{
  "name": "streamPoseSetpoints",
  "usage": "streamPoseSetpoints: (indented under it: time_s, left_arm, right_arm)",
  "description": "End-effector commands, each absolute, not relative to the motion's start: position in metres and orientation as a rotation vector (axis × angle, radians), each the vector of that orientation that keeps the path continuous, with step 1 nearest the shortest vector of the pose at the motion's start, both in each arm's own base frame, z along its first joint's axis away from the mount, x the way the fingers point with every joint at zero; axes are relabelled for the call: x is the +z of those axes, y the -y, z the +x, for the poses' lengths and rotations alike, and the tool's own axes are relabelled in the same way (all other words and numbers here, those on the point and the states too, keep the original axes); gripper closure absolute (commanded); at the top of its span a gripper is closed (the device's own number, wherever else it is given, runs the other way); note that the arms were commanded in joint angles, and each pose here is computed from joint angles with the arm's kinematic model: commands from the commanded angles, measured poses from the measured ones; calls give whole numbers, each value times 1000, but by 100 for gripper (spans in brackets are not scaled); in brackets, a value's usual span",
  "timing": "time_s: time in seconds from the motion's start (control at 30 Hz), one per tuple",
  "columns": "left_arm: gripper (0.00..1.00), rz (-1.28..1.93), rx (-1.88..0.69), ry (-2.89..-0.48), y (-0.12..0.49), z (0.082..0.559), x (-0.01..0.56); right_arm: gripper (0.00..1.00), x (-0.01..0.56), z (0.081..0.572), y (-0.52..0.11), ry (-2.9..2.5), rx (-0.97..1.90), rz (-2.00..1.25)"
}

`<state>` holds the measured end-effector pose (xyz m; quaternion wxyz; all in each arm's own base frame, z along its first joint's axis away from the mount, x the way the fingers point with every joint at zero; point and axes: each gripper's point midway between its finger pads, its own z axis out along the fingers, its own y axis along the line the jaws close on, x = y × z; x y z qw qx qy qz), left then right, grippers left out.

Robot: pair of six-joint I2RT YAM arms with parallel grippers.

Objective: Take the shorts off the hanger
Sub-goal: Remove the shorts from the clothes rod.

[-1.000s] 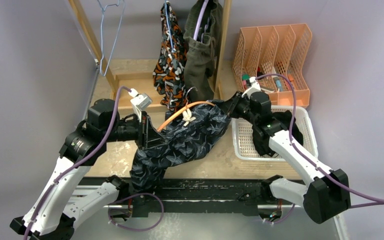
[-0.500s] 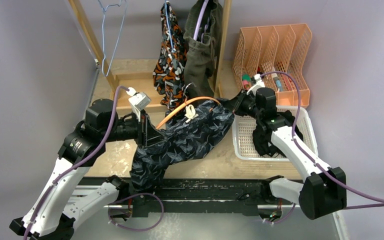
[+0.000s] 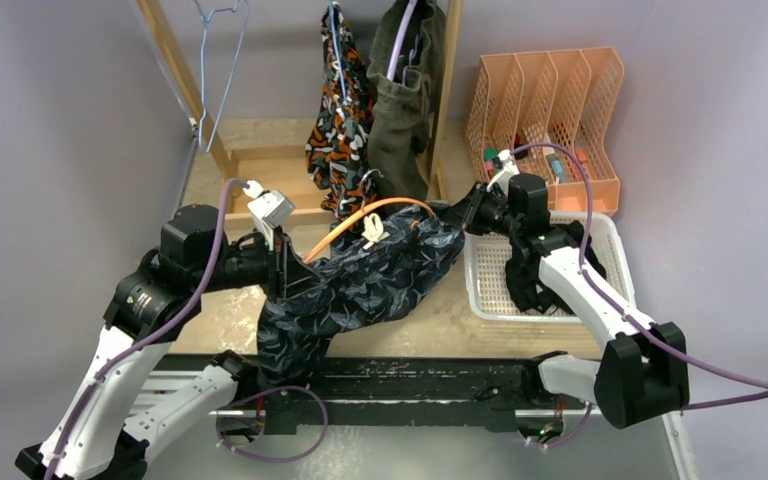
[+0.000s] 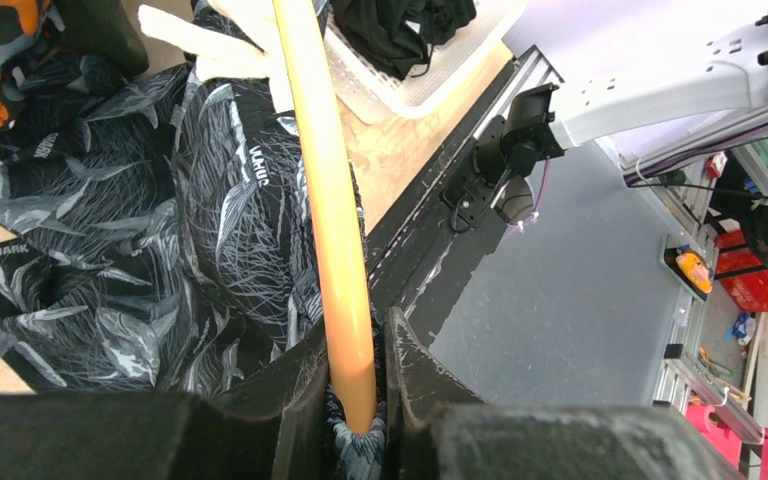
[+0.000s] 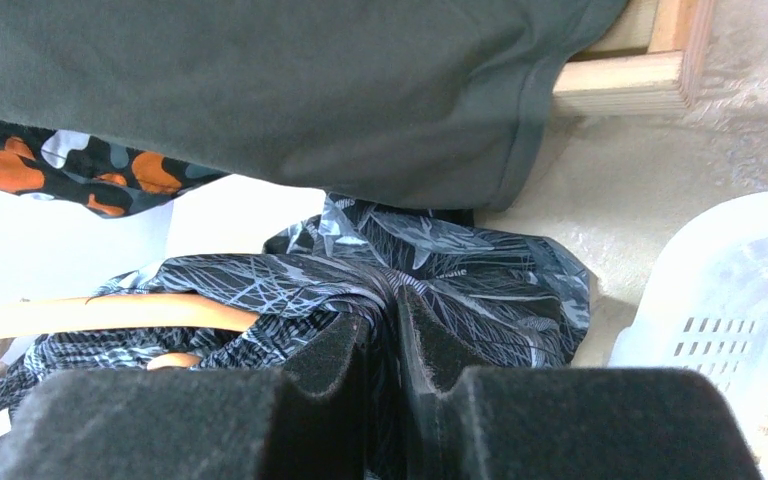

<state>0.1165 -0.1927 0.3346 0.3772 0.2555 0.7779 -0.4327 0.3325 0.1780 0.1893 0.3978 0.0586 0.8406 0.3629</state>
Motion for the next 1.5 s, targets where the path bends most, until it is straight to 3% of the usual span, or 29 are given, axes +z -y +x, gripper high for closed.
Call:
streamPoseSetpoints:
  time_s: [0.0, 0.2, 0.53, 0.73, 0.93, 1.03, 1.1, 1.23, 1.47]
  left_arm:
    - [100, 695, -1039, -1626, 179, 104, 417]
    - [100, 732, -1067, -1455, 178, 88, 449]
    - [100, 684, -1034, -1505, 181, 109, 437]
    - [100, 660, -1102, -1391, 187, 106, 453]
    - [100, 651, -1020, -1496, 182, 119, 438]
    - [100, 596, -932, -1548, 170, 127, 432]
    - [100, 544, -872, -1570, 161, 134, 430]
    - [100, 493, -794, -1569, 147, 138, 429]
    - [100, 540, -795, -1619, 148, 131, 423]
  right_arm:
    - [87, 169, 353, -133, -2153, 685, 262]
    - [88, 138, 338, -137, -2259, 692, 174]
    - [83, 152, 306, -178, -2207, 981, -97]
    - [82, 121, 310, -171, -2331, 877, 76]
    - [81, 121, 308, -185, -2358, 860, 7]
    - [86, 127, 300, -190, -2346, 906, -47]
    - [94, 119, 303, -169, -2384, 747, 31]
    - [93, 136, 320, -135, -2315, 528, 223]
    - [99, 177, 348, -118, -2186, 511, 295]
